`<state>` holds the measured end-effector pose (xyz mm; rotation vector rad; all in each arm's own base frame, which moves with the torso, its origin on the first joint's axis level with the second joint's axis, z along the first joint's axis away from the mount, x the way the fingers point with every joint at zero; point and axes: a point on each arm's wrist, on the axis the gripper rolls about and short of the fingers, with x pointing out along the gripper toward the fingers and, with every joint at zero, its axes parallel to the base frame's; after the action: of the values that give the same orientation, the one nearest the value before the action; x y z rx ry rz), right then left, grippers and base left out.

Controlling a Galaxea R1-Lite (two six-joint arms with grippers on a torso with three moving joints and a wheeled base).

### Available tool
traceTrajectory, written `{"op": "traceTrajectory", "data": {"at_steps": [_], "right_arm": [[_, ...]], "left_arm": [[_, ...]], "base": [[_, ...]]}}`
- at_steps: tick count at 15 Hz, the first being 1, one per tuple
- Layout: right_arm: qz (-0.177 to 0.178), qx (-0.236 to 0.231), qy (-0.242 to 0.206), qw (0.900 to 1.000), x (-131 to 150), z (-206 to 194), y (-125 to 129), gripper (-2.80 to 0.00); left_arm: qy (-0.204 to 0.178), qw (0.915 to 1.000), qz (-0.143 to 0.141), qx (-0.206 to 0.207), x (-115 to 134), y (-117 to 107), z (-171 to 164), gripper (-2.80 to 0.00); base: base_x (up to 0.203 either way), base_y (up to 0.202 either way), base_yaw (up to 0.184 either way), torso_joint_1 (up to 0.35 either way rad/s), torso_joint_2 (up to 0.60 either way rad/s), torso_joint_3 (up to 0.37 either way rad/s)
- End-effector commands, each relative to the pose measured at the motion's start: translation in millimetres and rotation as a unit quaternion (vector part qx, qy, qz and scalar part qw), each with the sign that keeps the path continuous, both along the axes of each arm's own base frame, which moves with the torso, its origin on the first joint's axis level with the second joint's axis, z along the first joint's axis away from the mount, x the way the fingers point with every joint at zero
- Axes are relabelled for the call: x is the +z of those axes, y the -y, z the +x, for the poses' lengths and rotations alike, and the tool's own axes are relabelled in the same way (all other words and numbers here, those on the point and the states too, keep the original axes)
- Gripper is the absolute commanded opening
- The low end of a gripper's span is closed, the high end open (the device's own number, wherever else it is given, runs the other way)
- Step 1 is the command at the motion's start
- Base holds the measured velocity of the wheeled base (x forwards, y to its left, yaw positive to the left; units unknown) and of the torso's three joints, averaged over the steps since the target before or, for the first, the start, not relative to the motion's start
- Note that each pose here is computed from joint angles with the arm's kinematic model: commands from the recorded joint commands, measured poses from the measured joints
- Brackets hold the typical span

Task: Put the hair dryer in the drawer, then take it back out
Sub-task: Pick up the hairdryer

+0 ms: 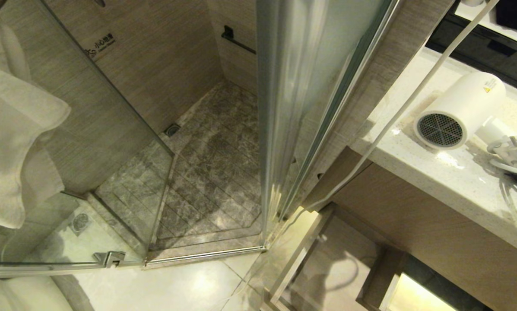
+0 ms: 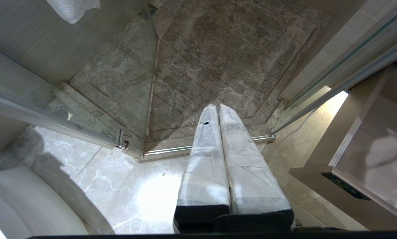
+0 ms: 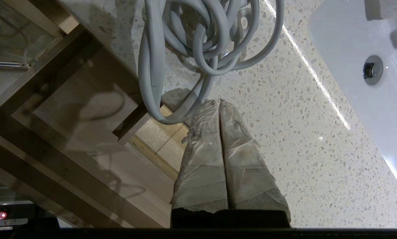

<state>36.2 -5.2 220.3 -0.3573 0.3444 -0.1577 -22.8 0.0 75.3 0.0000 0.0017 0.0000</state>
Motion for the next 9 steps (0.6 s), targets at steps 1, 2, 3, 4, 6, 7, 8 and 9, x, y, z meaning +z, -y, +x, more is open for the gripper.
{"op": "traceTrajectory", "data": {"at_steps": [1,2,3,4,6,7,8,9], "right_arm": [[-0.001,0.0,-0.002,1.0,-0.2,0.3,0.0,-2.8],[-0.001,0.0,-0.002,1.0,-0.2,0.3,0.0,-2.8],[-0.001,0.0,-0.002,1.0,-0.2,0.3,0.0,-2.8],[-0.001,0.0,-0.002,1.0,-0.2,0.3,0.0,-2.8],[-0.001,0.0,-0.002,1.0,-0.2,0.3,0.0,-2.8],[-0.001,0.0,-0.002,1.0,-0.2,0.3,0.0,-2.8],[-0.001,0.0,-0.002,1.0,-0.2,0.3,0.0,-2.8],[-0.001,0.0,-0.002,1.0,-0.2,0.3,0.0,-2.8]], "left_arm": [[0.0,1.0,0.0,0.0,0.0,0.0,0.0,-2.8],[0.0,1.0,0.0,0.0,0.0,0.0,0.0,-2.8],[0.0,1.0,0.0,0.0,0.0,0.0,0.0,-2.8],[0.0,1.0,0.0,0.0,0.0,0.0,0.0,-2.8],[0.0,1.0,0.0,0.0,0.0,0.0,0.0,-2.8],[0.0,1.0,0.0,0.0,0.0,0.0,0.0,-2.8],[0.0,1.0,0.0,0.0,0.0,0.0,0.0,-2.8],[0.0,1.0,0.0,0.0,0.0,0.0,0.0,-2.8]], "base": [[0.0,0.0,0.0,0.0,0.0,0.0],[0.0,0.0,0.0,0.0,0.0,0.0],[0.0,0.0,0.0,0.0,0.0,0.0],[0.0,0.0,0.0,0.0,0.0,0.0],[0.0,0.0,0.0,0.0,0.0,0.0],[0.0,0.0,0.0,0.0,0.0,0.0],[0.0,0.0,0.0,0.0,0.0,0.0],[0.0,0.0,0.0,0.0,0.0,0.0]]}}
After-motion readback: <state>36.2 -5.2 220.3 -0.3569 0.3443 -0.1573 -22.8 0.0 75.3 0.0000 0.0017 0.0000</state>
